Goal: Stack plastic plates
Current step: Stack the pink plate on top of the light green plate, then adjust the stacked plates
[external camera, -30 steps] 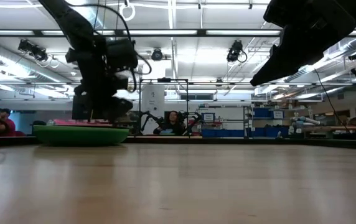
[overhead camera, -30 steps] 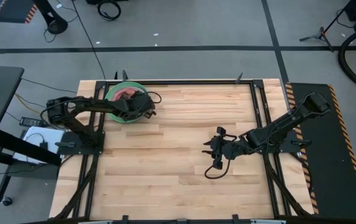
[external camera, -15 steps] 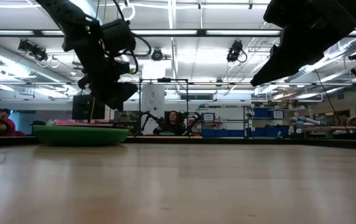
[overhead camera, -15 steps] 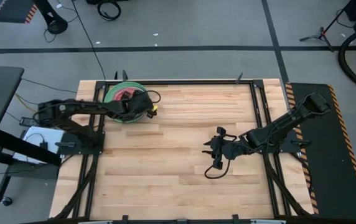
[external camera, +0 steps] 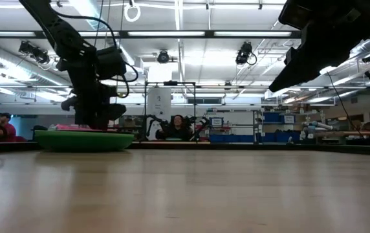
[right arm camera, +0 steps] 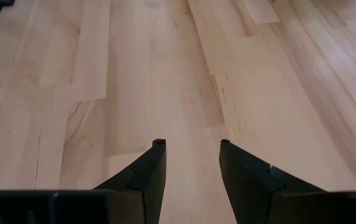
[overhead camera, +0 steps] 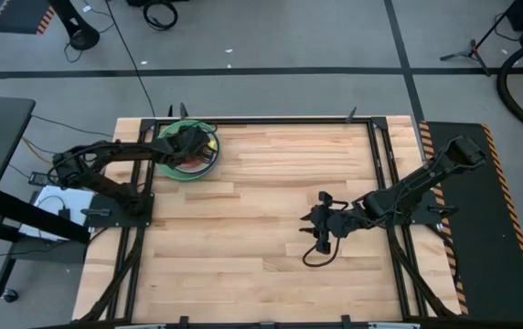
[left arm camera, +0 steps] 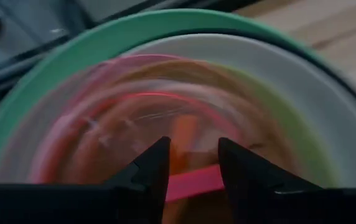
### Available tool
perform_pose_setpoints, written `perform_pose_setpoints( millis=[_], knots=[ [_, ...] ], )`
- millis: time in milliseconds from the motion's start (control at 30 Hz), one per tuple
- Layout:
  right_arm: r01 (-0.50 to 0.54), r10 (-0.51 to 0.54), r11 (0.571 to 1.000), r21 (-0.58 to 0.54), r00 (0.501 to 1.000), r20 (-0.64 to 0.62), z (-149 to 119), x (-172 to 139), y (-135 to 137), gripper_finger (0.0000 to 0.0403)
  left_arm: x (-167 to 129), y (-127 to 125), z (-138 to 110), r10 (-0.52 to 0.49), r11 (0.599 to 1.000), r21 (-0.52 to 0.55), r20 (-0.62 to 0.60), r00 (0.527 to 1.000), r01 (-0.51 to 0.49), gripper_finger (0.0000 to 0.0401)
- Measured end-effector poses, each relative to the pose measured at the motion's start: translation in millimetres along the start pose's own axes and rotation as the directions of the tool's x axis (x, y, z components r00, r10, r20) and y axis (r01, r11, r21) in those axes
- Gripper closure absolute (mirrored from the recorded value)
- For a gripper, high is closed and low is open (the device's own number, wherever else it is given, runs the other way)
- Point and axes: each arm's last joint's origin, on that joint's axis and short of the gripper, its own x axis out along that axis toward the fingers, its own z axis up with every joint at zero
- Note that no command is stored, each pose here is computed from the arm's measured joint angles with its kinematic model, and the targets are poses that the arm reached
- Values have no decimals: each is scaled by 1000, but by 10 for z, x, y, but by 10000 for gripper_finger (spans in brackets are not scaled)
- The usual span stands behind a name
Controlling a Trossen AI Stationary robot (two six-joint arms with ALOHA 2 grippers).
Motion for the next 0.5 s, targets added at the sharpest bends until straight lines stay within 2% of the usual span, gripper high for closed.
perform_pose_setpoints(
  millis=[200,300,500],
  knots=[
    [-2,2,1000,17,1000,3,3,0,2,246,-25,-80,6,-158,987,-7,-41,987,158,257],
    [-24,24,999,35,1000,3,9,0,11,246,-52,-87,37,-177,984,-3,-56,983,178,257],
    [-25,25,999,25,1000,4,10,0,12,246,-160,-127,229,-218,976,-9,5,976,218,257]
  ],
)
